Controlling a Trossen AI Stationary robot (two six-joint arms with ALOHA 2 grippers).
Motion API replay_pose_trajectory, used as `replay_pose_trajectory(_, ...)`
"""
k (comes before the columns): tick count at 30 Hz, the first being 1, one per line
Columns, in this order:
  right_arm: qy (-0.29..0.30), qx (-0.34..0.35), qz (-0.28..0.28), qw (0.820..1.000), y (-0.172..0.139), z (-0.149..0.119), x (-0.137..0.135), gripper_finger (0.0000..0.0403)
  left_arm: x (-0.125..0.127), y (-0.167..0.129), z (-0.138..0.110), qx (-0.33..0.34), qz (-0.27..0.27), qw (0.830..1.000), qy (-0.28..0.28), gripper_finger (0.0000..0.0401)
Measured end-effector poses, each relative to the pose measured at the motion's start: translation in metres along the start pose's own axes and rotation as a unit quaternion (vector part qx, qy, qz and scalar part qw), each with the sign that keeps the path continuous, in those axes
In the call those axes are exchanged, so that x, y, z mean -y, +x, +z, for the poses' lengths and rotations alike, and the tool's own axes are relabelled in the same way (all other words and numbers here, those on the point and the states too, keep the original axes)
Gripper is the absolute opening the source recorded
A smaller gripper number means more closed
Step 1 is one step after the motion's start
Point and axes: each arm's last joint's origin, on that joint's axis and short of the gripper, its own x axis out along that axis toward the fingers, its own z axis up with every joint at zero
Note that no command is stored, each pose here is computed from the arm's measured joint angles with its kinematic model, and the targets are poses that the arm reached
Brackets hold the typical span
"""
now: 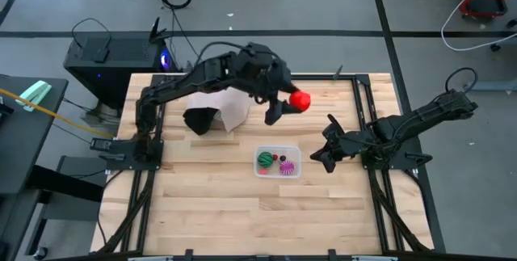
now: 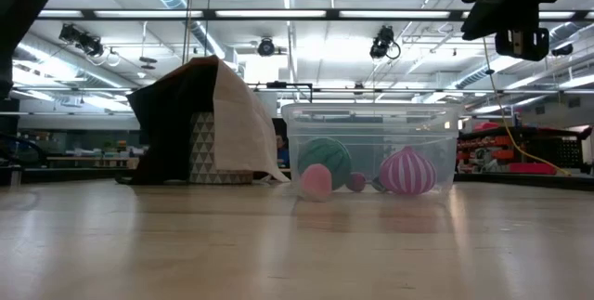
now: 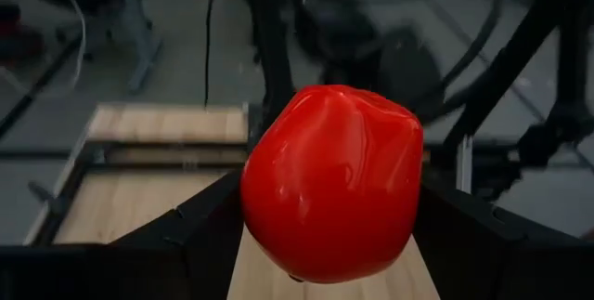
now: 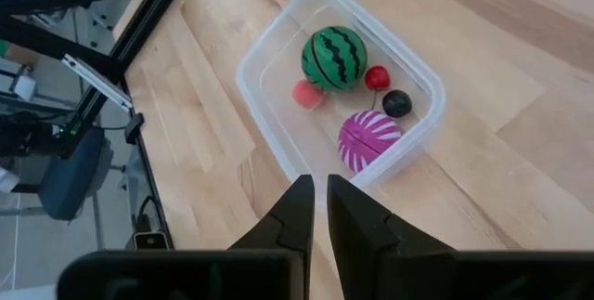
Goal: Pick and placing Produce into tupperware
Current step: Put the apple into the transparent bin
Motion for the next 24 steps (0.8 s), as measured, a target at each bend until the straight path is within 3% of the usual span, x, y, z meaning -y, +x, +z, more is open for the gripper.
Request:
replay_pose_trajectory(16, -0.001, -0.009, -0.009, 1.0, 0.0, -0.001, 0.002, 0.0041, 0.023, 0.079, -0.06, -0.17, -0.044, 0.984, 0.035, 0.0276)
replay_pose_trajectory(24, -0.003, -0.019, -0.009, 1.0, 0.0, -0.002, 0.003, 0.0041, 0.022, 0.091, -0.08, -0.235, -0.023, 0.971, 0.034, 0.0275)
